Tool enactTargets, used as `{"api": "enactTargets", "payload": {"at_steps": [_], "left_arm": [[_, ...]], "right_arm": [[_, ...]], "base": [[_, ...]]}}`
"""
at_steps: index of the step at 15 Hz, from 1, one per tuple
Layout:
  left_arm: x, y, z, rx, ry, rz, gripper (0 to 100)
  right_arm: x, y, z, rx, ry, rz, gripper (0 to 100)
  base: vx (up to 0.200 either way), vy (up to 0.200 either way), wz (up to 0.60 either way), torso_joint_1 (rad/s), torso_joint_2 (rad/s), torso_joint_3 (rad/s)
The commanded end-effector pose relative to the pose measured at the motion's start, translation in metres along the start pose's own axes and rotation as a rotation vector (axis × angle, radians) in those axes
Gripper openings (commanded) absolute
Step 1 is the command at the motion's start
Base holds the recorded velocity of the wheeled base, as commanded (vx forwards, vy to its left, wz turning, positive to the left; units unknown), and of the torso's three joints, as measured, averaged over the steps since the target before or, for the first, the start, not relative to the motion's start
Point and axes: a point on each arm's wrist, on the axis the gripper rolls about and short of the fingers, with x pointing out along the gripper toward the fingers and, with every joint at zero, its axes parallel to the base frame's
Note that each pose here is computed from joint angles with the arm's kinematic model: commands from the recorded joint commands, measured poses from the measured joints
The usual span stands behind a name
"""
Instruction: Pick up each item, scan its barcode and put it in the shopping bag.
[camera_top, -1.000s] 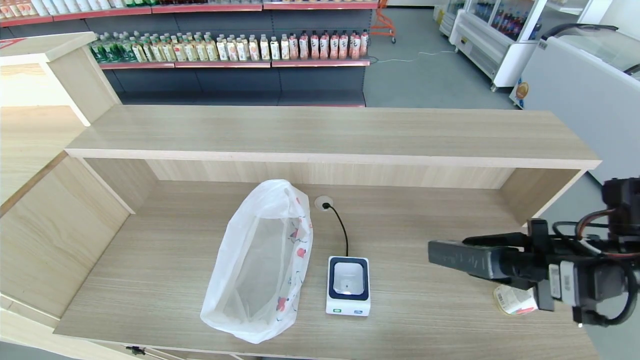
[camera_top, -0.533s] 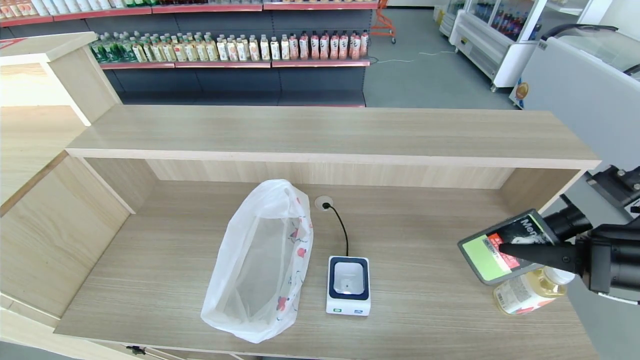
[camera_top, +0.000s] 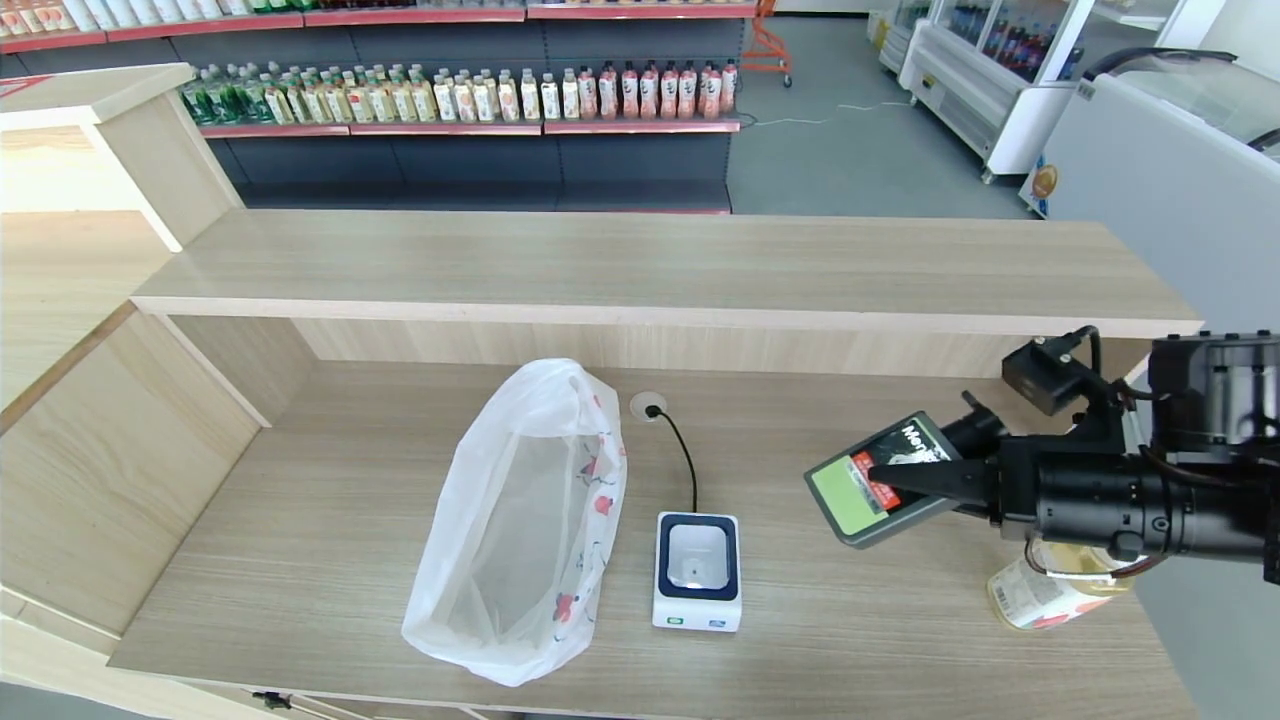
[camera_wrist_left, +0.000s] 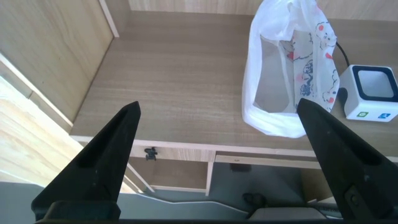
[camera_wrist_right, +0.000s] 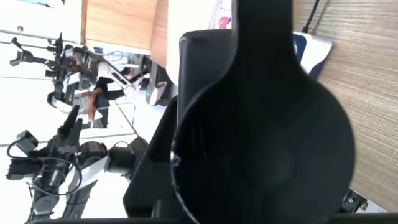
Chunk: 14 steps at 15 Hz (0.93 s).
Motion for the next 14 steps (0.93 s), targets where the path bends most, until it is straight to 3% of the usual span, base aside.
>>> {"api": "enactTargets", "payload": {"at_steps": [1, 13, 14], "left_arm": [[0.000, 0.000, 0.000, 0.000, 0.000, 0.002, 100], [0.000, 0.000, 0.000, 0.000, 0.000, 0.002, 100], [0.000, 0.000, 0.000, -0.002, 0.000, 0.002, 100]], "right_arm": [[0.020, -0.009, -0.007, 0.025, 0.053, -0.023, 0], [0.035, -0.006, -0.018, 0.027, 0.098, -0.037, 0], [0.037, -0.007, -0.018, 0.027, 0.096, -0.056, 0]], "base": [[0.000, 0.000, 0.00, 0.000, 0.00, 0.000], [0.000, 0.000, 0.00, 0.000, 0.00, 0.000], [0.000, 0.200, 0.00, 0.002, 0.01, 0.007]]}}
